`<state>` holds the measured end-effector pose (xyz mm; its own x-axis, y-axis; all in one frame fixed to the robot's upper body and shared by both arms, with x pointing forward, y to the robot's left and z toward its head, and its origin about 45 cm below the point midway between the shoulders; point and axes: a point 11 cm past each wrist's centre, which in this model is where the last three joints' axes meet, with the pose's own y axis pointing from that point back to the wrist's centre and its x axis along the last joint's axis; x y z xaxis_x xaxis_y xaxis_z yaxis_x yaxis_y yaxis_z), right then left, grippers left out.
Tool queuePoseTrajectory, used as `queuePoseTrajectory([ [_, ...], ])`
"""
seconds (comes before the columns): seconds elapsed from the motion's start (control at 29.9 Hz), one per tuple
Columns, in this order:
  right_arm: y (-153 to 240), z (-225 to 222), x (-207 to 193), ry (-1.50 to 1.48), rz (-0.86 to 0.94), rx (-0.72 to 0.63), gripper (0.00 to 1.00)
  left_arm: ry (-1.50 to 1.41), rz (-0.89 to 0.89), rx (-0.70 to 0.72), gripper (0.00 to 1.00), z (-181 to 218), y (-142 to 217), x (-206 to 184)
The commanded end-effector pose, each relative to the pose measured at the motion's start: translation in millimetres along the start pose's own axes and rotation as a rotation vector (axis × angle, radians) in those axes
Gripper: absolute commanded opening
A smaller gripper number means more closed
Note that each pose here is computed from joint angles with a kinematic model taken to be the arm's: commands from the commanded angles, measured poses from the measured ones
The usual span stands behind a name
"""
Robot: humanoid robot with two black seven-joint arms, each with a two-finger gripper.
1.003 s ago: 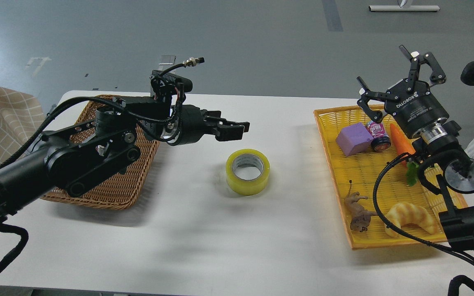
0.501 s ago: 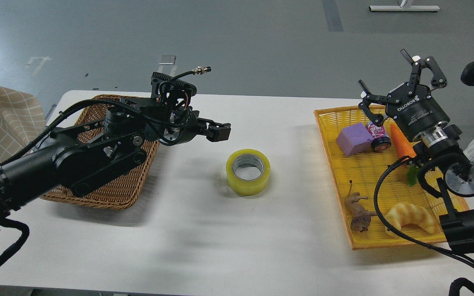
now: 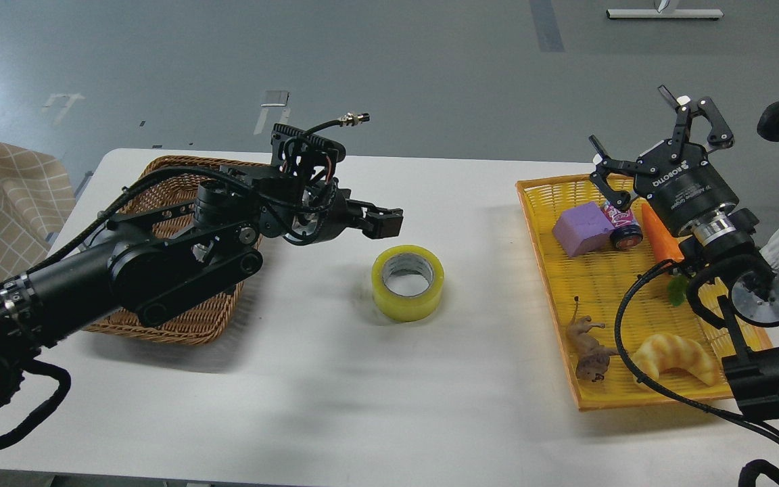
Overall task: Place and transfer tape with both arms
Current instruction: 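Reach the left gripper toward the tape roll on the table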
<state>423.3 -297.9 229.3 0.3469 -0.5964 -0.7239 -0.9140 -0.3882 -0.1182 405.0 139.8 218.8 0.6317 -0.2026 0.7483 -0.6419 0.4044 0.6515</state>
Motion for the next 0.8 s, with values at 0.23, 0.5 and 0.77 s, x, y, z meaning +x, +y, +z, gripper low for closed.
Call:
queuePoseTrajectory([
  [0.23,0,1,1,-0.002,0.002,-0.001,1.00,-0.006,-0.035,0.011,0.98,12,-11,-14],
  [0.5,1,2,2,-0.002,0.005,-0.003,1.00,-0.026,-0.071,0.000,0.98,19,-15,-29],
  [0.77,1,2,2,-0.002,0.005,-0.003,1.00,-0.036,-0.093,-0.011,0.98,28,-22,-36],
])
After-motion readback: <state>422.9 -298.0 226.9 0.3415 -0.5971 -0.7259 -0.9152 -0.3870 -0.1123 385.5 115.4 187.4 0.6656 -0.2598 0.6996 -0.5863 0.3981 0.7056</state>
